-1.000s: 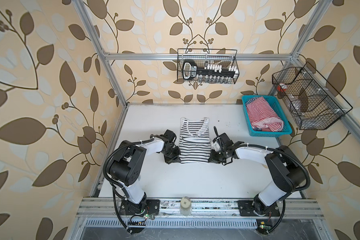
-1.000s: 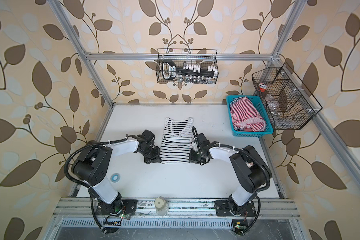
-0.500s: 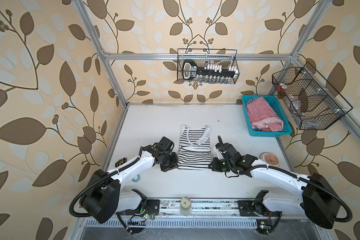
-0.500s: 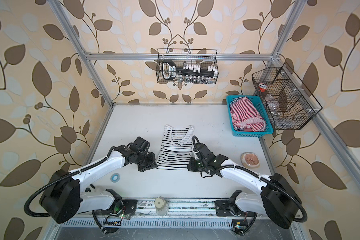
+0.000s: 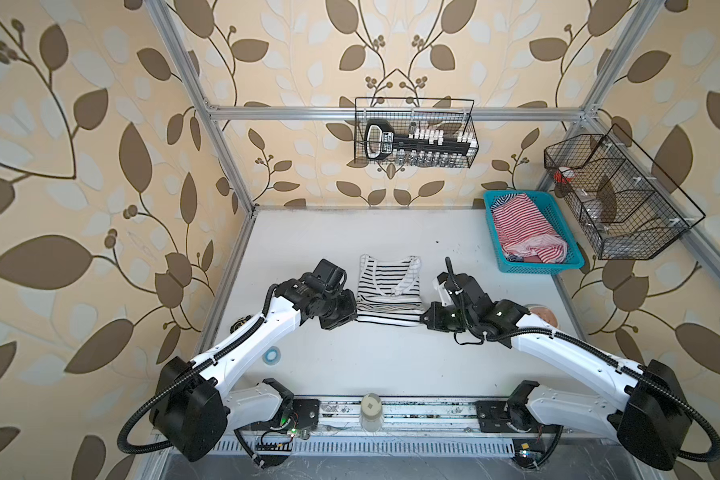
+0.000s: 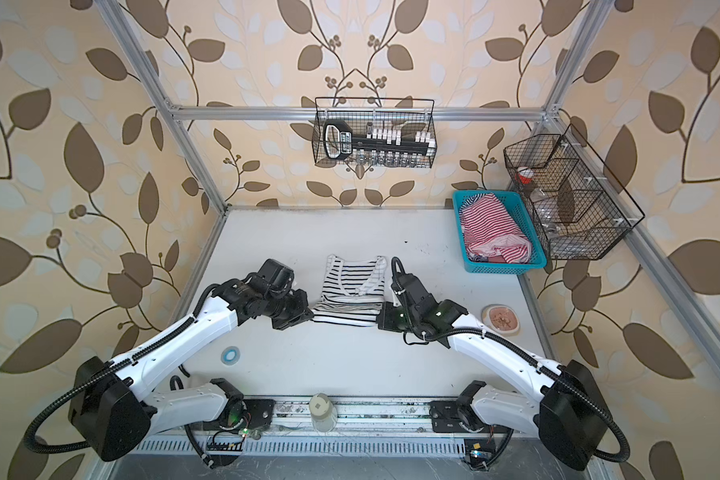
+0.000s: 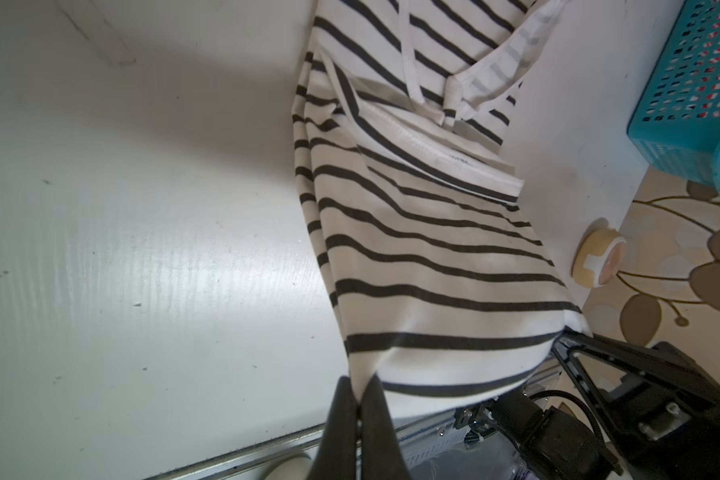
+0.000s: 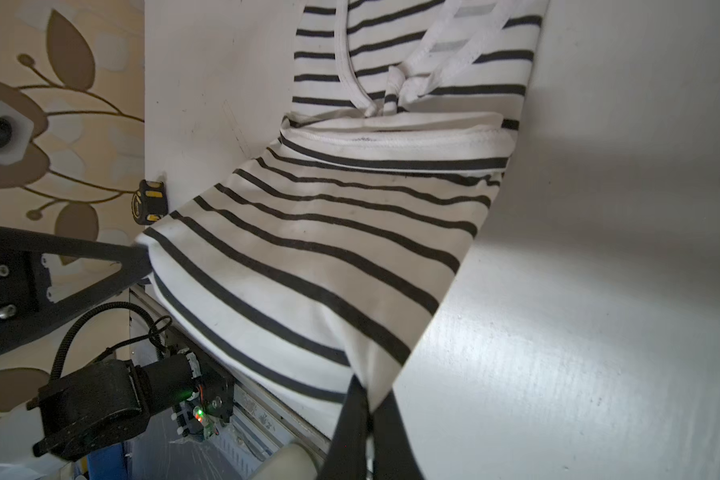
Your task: Fold and stack the tank tops
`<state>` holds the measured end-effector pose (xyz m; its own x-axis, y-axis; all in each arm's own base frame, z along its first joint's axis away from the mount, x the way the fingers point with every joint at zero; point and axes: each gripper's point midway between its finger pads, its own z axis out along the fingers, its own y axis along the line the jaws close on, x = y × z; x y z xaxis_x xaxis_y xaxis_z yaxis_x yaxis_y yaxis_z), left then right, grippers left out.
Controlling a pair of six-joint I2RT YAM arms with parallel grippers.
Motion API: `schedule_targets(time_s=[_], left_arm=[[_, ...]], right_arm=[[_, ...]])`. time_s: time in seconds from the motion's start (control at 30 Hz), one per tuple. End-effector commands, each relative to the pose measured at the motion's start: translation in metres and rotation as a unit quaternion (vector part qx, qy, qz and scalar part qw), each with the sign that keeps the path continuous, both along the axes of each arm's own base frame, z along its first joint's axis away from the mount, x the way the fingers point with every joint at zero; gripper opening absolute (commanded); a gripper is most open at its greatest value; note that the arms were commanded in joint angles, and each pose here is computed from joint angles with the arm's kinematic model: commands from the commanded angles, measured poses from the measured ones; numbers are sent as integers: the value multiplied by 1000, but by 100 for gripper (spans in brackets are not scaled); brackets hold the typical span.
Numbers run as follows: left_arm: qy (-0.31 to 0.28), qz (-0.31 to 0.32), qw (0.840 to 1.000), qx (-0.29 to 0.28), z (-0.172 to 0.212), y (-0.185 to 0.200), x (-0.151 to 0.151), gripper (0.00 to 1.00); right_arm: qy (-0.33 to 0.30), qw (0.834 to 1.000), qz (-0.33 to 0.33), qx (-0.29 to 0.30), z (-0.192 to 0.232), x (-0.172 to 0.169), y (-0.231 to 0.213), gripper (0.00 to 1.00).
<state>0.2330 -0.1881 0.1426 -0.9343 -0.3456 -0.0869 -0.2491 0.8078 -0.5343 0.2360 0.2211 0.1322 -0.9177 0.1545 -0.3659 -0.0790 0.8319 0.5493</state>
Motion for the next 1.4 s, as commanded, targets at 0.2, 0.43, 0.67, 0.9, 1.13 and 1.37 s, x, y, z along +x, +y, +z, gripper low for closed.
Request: schedule_targets(time_s=[0.2,0.43,0.67,0.9,1.13,1.37], left_arm=[[-26,-8,999,20,19,-5,43,0],[-21,-1,1000,16,16,-5,85,0],[-15,1,1000,11,12,-6,124,0],[-8,2,1000,4,8,-5,153,0],[-11,3,1000,-12,12,-8,144,0],[-4,-18,1000,-8,8,-19,96,0]], right_arm=[[-4,1000,8,15,20,40,-1,0],[17,999,13,25,13,76,-2,0],[27,999,11,38,9,112,-3,0],[37,998,10,55,4,143,-4,0],[31,998,9,55,5,131,-8,0],[25,998,11,56,2,84,-7,0]])
